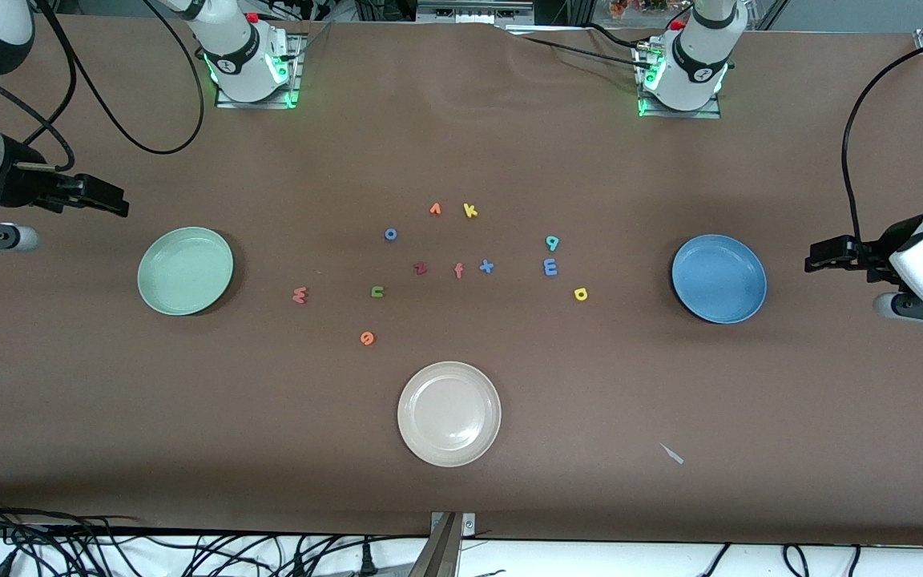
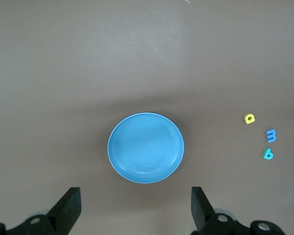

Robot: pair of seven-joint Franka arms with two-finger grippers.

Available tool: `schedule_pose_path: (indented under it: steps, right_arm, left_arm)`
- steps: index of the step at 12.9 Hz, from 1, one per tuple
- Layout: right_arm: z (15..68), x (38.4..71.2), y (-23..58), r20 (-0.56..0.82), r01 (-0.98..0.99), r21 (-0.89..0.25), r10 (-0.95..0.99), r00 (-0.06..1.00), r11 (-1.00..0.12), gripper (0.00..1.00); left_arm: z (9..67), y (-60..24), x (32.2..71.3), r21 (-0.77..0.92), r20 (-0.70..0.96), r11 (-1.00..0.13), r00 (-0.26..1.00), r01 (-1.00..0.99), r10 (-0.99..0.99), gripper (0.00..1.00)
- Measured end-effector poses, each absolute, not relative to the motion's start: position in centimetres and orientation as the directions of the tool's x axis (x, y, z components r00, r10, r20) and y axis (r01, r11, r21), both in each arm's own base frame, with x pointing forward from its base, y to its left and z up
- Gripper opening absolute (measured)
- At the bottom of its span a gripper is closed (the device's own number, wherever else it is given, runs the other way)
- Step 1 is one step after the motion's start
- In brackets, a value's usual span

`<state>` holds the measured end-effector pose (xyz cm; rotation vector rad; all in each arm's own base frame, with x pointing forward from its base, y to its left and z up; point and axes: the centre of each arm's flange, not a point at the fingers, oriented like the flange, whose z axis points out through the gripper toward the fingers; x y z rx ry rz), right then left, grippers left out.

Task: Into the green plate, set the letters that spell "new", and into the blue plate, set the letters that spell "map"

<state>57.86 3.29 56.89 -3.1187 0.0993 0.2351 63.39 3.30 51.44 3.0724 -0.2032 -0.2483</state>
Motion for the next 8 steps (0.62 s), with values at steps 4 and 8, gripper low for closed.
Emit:
schedule_pose_path:
  steps: [4, 8]
  right_arm:
    - [56.9, 57.78, 4.54, -0.15, -0.063, -0.004, -0.062, 0.987, -0.998, 1.0]
    - [56.91, 57.8, 4.09, -0.15, -0.071, -0.004, -0.07, 0.986, -0.997, 1.0]
  left_arm:
    - [51.44, 3.4, 63.39, 0.062, -0.156, -0.99, 0.979, -0.125, -0.133, 0.99]
    - [51.43, 3.79, 63.37, 0.062, -0.157, -0.991, 0.98, -0.118, -0.126, 0.99]
